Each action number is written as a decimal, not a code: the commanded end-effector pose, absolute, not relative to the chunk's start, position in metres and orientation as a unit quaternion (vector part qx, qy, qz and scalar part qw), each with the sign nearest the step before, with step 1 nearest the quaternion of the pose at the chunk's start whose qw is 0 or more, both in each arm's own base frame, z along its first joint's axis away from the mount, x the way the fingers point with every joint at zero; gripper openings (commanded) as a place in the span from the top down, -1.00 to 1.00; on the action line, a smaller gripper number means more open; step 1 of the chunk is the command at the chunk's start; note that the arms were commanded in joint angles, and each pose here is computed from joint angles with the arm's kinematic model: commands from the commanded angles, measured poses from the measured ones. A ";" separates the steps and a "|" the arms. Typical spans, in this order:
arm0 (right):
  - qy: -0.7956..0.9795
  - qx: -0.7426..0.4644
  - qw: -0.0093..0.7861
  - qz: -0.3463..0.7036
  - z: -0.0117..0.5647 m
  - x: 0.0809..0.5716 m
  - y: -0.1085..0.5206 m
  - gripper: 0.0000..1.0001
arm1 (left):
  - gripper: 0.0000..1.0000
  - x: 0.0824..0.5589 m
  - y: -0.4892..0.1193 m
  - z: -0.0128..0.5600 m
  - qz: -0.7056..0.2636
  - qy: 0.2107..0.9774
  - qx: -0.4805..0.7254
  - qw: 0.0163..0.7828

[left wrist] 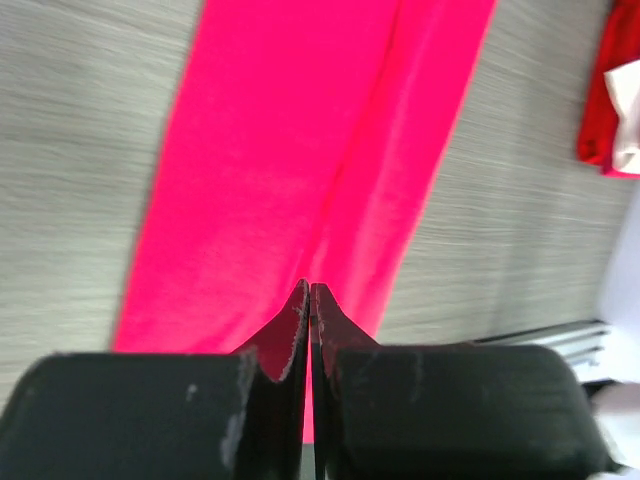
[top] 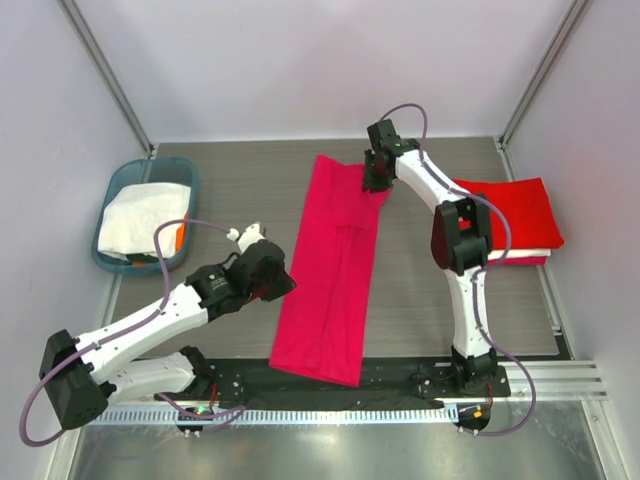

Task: Fold and stack the t-shirts
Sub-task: Fold the tshirt

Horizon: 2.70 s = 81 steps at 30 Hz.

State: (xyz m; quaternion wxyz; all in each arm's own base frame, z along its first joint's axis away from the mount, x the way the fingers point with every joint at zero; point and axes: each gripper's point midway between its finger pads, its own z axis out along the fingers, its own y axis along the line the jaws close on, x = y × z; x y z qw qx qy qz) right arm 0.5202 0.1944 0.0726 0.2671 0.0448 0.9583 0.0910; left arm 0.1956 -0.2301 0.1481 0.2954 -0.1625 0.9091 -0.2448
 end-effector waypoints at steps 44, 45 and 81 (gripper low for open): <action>0.969 0.072 0.234 0.019 0.010 0.408 0.182 0.98 | 1.00 0.197 -0.187 0.103 -0.156 0.936 -0.102 0.298; 0.969 0.071 0.234 0.020 0.010 0.411 0.184 0.98 | 0.99 0.197 -0.186 0.102 -0.154 0.937 -0.102 0.296; 0.959 0.118 0.132 0.220 0.043 0.120 0.195 0.19 | 0.39 0.132 -0.220 0.056 -0.260 0.955 -0.038 0.139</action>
